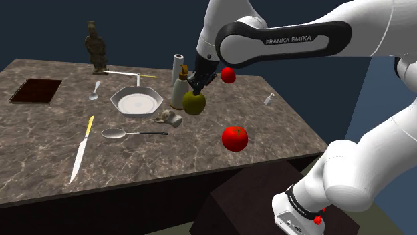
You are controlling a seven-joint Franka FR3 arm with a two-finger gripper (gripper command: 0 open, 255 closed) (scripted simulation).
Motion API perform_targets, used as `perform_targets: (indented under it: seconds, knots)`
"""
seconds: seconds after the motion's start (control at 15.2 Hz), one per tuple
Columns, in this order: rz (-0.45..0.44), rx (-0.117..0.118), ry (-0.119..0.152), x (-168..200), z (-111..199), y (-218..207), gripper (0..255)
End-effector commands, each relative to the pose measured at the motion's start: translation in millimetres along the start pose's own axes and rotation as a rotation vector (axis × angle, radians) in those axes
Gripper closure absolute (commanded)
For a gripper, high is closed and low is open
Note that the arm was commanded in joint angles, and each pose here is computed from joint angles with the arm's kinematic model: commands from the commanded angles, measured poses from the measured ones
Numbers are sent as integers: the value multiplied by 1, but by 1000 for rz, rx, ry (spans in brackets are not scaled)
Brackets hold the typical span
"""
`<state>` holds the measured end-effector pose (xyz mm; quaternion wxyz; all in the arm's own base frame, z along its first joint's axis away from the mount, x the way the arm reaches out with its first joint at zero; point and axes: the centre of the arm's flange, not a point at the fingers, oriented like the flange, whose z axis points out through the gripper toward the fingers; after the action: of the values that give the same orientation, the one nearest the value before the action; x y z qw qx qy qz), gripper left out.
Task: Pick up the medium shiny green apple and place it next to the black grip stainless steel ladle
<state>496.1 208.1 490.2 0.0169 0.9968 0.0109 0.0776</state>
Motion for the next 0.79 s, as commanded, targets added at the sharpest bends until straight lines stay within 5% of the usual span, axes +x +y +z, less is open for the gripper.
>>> perform_targets:
  seconds: [0.0,0.33,0.73]
  knots:
    - [1,0,0,-13,-3,-25,255]
    - [1,0,0,-40,-9,-85,255]
    - [1,0,0,-45,22,-87,255]
